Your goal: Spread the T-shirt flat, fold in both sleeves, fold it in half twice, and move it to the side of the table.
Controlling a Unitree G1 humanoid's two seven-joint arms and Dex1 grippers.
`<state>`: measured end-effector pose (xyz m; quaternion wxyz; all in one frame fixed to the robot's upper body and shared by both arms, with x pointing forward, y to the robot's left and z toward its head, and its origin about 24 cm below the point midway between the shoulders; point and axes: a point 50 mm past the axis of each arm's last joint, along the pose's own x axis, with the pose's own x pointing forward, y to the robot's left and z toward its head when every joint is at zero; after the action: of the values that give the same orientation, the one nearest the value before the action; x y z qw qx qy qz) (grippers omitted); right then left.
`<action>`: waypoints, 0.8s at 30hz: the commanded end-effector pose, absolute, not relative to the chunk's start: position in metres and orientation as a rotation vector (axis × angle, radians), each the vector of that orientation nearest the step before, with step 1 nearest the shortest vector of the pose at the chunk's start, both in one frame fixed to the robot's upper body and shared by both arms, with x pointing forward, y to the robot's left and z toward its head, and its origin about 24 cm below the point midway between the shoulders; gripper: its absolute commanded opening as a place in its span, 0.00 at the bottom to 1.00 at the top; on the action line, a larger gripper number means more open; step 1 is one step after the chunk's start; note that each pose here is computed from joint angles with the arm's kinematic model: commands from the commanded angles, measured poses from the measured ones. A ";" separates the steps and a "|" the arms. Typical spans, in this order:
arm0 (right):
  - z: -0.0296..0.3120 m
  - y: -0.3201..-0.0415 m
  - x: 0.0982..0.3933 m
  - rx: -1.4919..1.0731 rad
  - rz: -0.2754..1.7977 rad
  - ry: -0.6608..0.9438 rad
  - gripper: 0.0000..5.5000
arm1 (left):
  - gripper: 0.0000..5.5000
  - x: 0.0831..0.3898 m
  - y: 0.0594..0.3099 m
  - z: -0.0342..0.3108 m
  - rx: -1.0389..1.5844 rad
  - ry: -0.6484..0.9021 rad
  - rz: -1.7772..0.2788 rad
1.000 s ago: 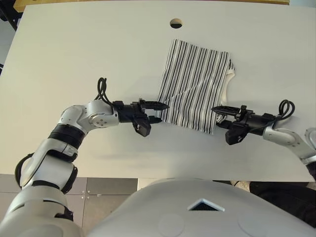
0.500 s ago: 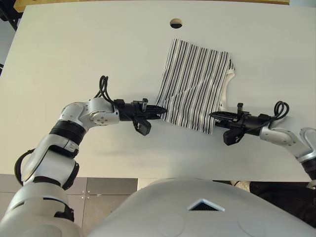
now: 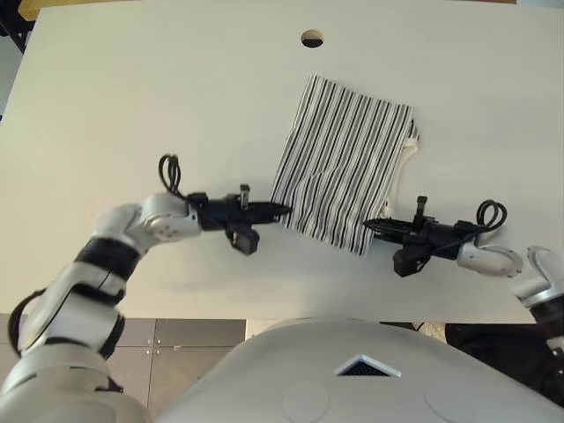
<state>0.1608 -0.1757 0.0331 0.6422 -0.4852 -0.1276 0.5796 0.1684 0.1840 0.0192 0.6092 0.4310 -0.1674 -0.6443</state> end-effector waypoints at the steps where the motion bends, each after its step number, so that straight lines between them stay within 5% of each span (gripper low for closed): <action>1: 0.046 -0.187 0.140 -0.995 1.314 -0.242 0.03 | 0.02 0.120 0.185 0.021 0.904 -0.258 -1.516; 5: 0.059 -0.191 0.133 -0.916 1.284 -0.223 0.03 | 0.02 0.110 0.179 0.038 0.848 -0.230 -1.433; 10: 0.057 -0.189 0.146 -0.899 1.252 -0.210 0.03 | 0.02 0.145 0.170 0.052 0.797 -0.255 -1.182; 24: 0.048 -0.163 0.247 -0.842 0.810 -0.214 0.03 | 0.02 0.232 0.168 0.027 0.902 -0.128 -0.769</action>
<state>0.2357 -0.1591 0.0489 0.8201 -0.3860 -0.1118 0.4074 0.2210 0.1697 0.0308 0.8317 0.4073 -0.0625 -0.3722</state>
